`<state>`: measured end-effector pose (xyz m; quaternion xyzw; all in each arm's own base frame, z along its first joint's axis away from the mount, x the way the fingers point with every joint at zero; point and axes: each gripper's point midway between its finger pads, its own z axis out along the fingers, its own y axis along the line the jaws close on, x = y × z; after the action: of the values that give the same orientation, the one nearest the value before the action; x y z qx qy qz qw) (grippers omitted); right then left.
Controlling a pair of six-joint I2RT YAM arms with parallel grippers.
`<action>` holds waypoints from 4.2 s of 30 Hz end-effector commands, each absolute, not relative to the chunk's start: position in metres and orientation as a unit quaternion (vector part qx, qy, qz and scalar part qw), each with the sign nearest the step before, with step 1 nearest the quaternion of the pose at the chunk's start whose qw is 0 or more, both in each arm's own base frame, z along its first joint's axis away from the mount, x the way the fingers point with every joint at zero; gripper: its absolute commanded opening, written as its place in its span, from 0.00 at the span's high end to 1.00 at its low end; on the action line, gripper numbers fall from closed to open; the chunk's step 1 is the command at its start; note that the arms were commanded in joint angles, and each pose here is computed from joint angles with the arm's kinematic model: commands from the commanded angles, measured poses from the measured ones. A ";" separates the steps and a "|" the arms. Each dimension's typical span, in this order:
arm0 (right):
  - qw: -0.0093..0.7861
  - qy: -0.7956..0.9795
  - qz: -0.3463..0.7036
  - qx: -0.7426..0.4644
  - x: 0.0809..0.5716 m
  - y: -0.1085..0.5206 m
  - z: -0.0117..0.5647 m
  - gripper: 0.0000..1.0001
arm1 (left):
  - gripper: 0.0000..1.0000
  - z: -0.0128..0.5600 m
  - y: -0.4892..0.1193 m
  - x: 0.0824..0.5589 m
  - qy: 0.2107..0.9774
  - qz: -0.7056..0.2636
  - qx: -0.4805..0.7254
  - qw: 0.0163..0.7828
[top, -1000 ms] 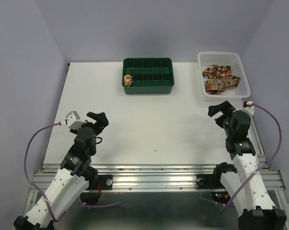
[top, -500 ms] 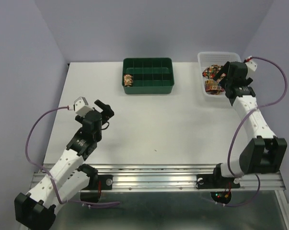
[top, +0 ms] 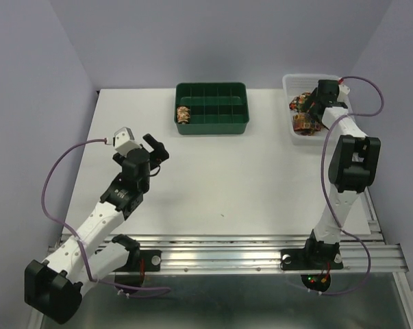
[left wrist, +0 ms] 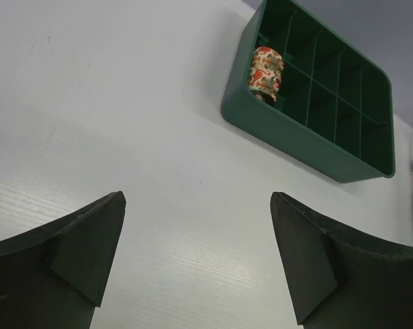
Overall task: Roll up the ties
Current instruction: Grab a tie with the right arm, then move the tie to the center of the board, then flatten the tie
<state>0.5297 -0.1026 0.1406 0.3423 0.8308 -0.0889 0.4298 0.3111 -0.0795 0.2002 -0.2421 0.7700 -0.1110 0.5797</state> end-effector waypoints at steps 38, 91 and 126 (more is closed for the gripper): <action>0.520 0.804 0.286 0.034 0.348 0.146 0.249 0.23 | 0.01 0.219 -0.086 0.275 0.732 -0.223 -0.245 0.595; 0.420 0.902 -0.012 0.100 0.374 0.147 0.063 0.07 | 1.00 -0.001 -0.226 0.370 0.932 -0.012 -0.119 0.343; 0.558 0.759 0.149 0.302 0.289 0.029 0.153 0.00 | 1.00 0.010 -0.071 0.294 0.894 0.121 -0.295 0.316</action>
<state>0.2626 -0.0043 0.1122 0.4009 0.7467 0.0789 0.5249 0.3310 -0.1263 0.0199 -0.2381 0.8944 0.0631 0.3733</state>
